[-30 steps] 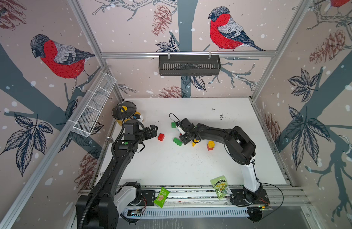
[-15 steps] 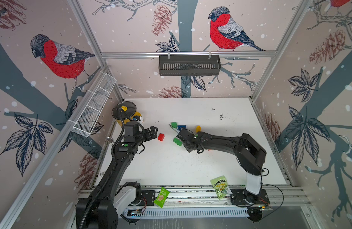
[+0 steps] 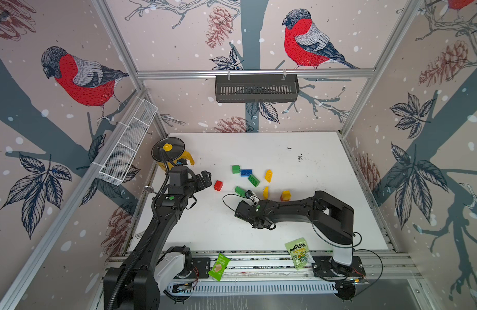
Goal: Assemble an ice cream with lego
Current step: Place the lego brick at the center of the board, then pick up the lego brick from the center of the board.
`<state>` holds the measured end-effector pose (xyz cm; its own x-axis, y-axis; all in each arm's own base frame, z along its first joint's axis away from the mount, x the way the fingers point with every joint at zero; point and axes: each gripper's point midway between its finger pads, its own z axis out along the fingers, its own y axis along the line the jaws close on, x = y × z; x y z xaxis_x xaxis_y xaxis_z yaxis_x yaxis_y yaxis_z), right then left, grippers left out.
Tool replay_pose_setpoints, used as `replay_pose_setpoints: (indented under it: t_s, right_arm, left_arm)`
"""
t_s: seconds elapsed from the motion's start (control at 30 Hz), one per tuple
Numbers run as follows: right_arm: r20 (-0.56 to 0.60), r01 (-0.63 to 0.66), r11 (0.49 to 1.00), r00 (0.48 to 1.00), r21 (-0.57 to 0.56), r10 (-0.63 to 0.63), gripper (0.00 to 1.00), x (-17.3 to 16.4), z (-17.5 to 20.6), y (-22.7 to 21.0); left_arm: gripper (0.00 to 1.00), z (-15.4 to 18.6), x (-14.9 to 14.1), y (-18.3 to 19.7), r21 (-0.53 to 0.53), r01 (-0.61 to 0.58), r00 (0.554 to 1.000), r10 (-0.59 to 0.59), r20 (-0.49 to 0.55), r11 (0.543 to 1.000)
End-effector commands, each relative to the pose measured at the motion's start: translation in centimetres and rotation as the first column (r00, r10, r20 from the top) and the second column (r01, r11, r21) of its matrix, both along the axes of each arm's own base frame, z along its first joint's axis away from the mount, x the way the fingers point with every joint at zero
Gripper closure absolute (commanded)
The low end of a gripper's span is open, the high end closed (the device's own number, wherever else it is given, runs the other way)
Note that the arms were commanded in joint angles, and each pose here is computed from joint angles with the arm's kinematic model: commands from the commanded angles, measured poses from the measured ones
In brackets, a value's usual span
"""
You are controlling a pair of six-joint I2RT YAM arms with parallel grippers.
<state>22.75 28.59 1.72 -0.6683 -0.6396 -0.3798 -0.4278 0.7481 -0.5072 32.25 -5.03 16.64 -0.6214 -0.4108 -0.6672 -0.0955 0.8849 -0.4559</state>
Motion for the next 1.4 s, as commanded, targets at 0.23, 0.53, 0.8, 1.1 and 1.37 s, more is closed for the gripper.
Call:
replay_pose_setpoints:
  t_s: [0.23,0.53,0.8,1.1,1.37]
  right_arm:
    - [-0.094,-0.042,0.991,0.994,0.13,0.055,0.54,-2.3,-0.8,3.3]
    - [-0.174,-0.077,0.838,0.964,0.539,0.2,0.45,-3.2,5.2,6.3]
    - [-0.159,0.009,0.735,0.978,0.678,0.135,0.4,-1.6,7.9,2.8]
    - [-0.187,0.073,0.8,0.981,0.595,0.049,0.4,-1.0,4.7,2.5]
    - [-0.227,0.114,0.871,0.974,0.477,-0.003,0.46,-0.2,1.7,2.4]
  left_arm:
    - [0.03,1.2,0.0,2.1,0.032,-0.117,0.992,0.115,0.047,0.993]
    - [0.03,1.3,0.2,2.6,0.034,-0.139,0.989,0.137,0.054,0.99]
    - [0.03,1.9,0.6,1.5,-0.008,-0.089,0.994,0.089,0.059,0.996]
    - [0.03,1.1,0.3,0.9,-0.024,-0.055,0.998,0.056,0.034,0.998]
    - [0.03,1.4,0.1,0.7,-0.022,-0.042,0.998,0.043,0.044,0.999]
